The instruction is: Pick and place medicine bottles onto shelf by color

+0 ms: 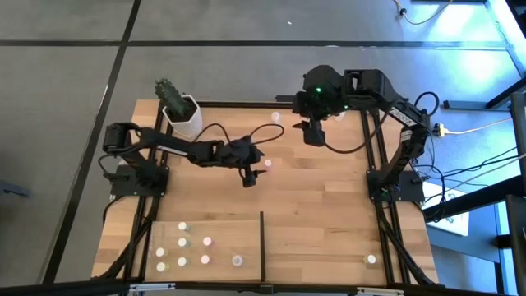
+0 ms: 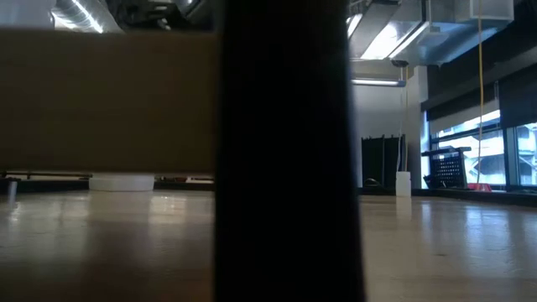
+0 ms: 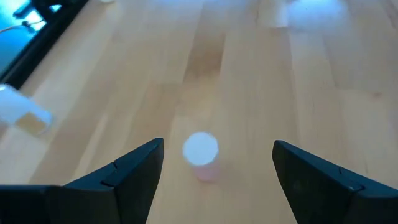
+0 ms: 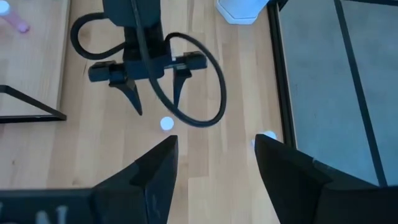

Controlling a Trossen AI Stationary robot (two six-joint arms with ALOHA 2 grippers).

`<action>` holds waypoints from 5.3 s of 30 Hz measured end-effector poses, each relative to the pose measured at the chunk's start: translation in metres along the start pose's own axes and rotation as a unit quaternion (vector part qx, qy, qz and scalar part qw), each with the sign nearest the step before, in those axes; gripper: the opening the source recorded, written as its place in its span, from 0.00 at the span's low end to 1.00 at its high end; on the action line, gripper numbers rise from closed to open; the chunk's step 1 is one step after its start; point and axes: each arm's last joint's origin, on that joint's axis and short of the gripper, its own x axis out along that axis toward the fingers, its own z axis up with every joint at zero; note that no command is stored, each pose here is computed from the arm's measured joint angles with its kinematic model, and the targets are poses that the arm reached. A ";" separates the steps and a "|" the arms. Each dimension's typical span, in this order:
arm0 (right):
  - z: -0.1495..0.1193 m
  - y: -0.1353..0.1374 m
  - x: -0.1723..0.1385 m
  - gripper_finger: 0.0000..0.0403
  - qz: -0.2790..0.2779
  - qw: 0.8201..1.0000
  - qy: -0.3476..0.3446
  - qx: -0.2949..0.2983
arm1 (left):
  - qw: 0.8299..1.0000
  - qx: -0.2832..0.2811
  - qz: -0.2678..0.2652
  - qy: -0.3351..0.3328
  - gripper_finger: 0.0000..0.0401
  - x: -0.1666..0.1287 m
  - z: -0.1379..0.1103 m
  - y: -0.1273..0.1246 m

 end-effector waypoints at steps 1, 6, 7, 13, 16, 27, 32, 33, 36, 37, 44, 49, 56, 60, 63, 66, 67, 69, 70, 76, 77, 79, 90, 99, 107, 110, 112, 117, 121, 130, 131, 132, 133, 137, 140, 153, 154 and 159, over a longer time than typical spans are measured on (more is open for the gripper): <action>0.000 0.000 0.000 0.54 0.001 1.000 0.002 0.000 | 1.000 0.003 -0.003 -0.005 0.73 0.003 0.000 -0.001; -0.002 0.000 0.000 0.54 0.003 1.000 0.009 0.000 | 1.000 0.001 0.001 -0.013 0.73 0.017 -0.005 0.002; -0.002 0.000 0.000 0.54 0.003 1.000 0.009 0.000 | 1.000 0.002 0.002 -0.005 0.73 0.019 -0.008 0.002; -0.002 0.001 0.000 0.54 0.003 1.000 0.009 0.000 | 1.000 0.004 0.001 0.014 0.73 0.030 -0.018 0.001; -0.002 0.001 0.000 0.54 0.003 1.000 0.009 0.000 | 1.000 0.003 0.002 0.016 0.73 0.036 -0.022 0.000; -0.002 0.000 0.000 0.54 0.003 1.000 0.009 0.001 | 1.000 -0.002 0.015 0.017 0.73 0.046 -0.028 0.006; -0.002 0.000 0.000 0.54 0.003 1.000 0.009 0.004 | 1.000 -0.008 0.024 0.018 0.73 0.046 -0.029 0.012; -0.002 0.000 0.000 0.54 0.003 1.000 0.009 0.004 | 0.999 -0.009 0.025 0.019 0.73 0.046 -0.029 0.013; -0.002 0.000 0.000 0.54 0.003 1.000 0.009 0.004 | 0.999 -0.008 0.024 0.018 0.73 0.046 -0.029 0.013; -0.002 0.000 0.000 0.54 0.003 1.000 0.009 0.004 | 0.999 -0.008 0.024 0.019 0.73 0.046 -0.029 0.013; -0.002 0.000 0.000 0.54 0.003 1.000 0.009 0.004 | 0.999 -0.011 0.024 0.019 0.73 0.046 -0.029 0.013; -0.002 0.000 0.000 0.54 0.003 1.000 0.009 0.004 | 0.999 -0.012 0.024 0.019 0.73 0.046 -0.029 0.013; -0.002 0.000 0.000 0.54 0.003 1.000 0.009 0.004 | 0.999 -0.021 -0.010 -0.026 0.71 0.046 -0.020 0.007; -0.002 0.001 0.000 0.54 0.003 1.000 0.009 0.003 | 1.000 -0.018 -0.001 -0.017 0.70 0.046 -0.022 0.005; -0.002 0.001 0.000 0.54 0.003 1.000 0.009 0.002 | 1.000 -0.019 0.005 -0.010 0.69 0.046 -0.023 0.007; -0.002 0.001 0.000 0.54 0.003 1.000 0.009 0.002 | 1.000 -0.019 0.004 -0.004 0.68 0.046 -0.024 0.007; -0.002 0.001 0.000 0.54 0.003 1.000 0.009 0.002 | 1.000 -0.019 0.004 -0.003 0.67 0.046 -0.025 0.007; -0.002 0.001 0.000 0.54 0.003 1.000 0.009 0.003 | 1.000 -0.020 0.004 -0.003 0.66 0.046 -0.024 0.007; -0.002 0.000 0.000 0.54 0.003 1.000 0.009 0.003 | 1.000 -0.020 0.004 -0.003 0.65 0.046 -0.025 0.007; -0.001 0.000 0.000 0.54 0.003 1.000 0.008 0.003 | 1.000 -0.019 0.004 -0.002 0.57 0.046 -0.025 0.007; -0.001 0.000 0.000 0.54 0.002 1.000 0.008 0.003 | 1.000 -0.020 0.004 -0.002 0.56 0.046 -0.025 0.007; -0.001 0.000 0.000 0.54 0.002 1.000 0.008 0.003 | 1.000 -0.020 0.004 -0.002 0.54 0.046 -0.025 0.007; -0.001 0.000 0.000 0.54 0.002 1.000 0.007 0.003 | 1.000 -0.019 0.003 0.002 0.43 0.046 -0.025 0.006; -0.001 0.000 0.000 0.54 0.002 1.000 0.007 0.003 | 1.000 -0.019 0.003 0.012 0.32 0.046 -0.027 0.006; -0.001 0.000 0.000 0.54 0.003 1.000 0.008 0.003 | 1.000 -0.019 0.003 0.011 0.24 0.046 -0.027 0.006; -0.001 0.000 0.000 0.54 0.003 1.000 0.008 0.003 | 1.000 -0.019 0.003 0.011 0.24 0.046 -0.027 0.006; -0.001 0.000 0.000 0.54 0.002 1.000 0.008 0.003 | 1.000 -0.019 0.003 0.011 0.24 0.046 -0.027 0.006; -0.001 0.000 0.000 0.54 0.002 1.000 0.008 0.003 | 1.000 -0.019 0.003 0.008 0.23 0.044 -0.025 0.007; -0.001 0.000 0.000 0.54 0.003 1.000 0.008 0.003 | 1.000 -0.020 0.003 -0.012 0.23 0.035 -0.016 0.008; -0.001 0.002 0.000 0.54 0.020 1.000 0.004 0.003 | 1.000 -0.019 0.001 0.010 0.23 -0.007 0.001 0.011; -0.001 0.002 0.000 0.54 0.023 1.000 0.004 0.003 | 1.000 -0.020 0.000 0.014 0.23 -0.013 0.003 0.011; -0.001 0.002 0.000 0.54 0.027 1.000 0.003 0.003 | 1.000 -0.024 0.000 0.019 0.23 -0.020 0.004 0.011; -0.001 0.002 0.000 0.54 0.030 1.000 0.002 0.003 | 0.999 -0.028 -0.002 0.016 0.23 -0.026 0.006 0.010; -0.001 0.003 0.000 0.54 0.038 0.999 0.000 0.003 | 0.999 -0.034 -0.012 0.001 0.23 -0.052 0.016 0.006; -0.001 0.004 0.000 0.54 0.061 0.998 -0.006 0.003 | 0.999 -0.030 -0.020 -0.012 0.23 -0.075 0.022 0.004; 0.001 0.010 -0.001 0.54 0.164 0.986 -0.033 0.004 | 0.997 -0.054 -0.063 0.006 0.23 -0.146 0.018 -0.011; 0.001 0.010 -0.001 0.54 0.173 0.984 -0.035 0.004 | 0.996 -0.054 -0.070 0.007 0.23 -0.149 0.017 -0.014; 0.002 0.013 -0.003 0.54 0.234 0.971 -0.056 -0.007 | 0.995 -0.042 -0.086 0.006 0.23 -0.161 0.015 -0.025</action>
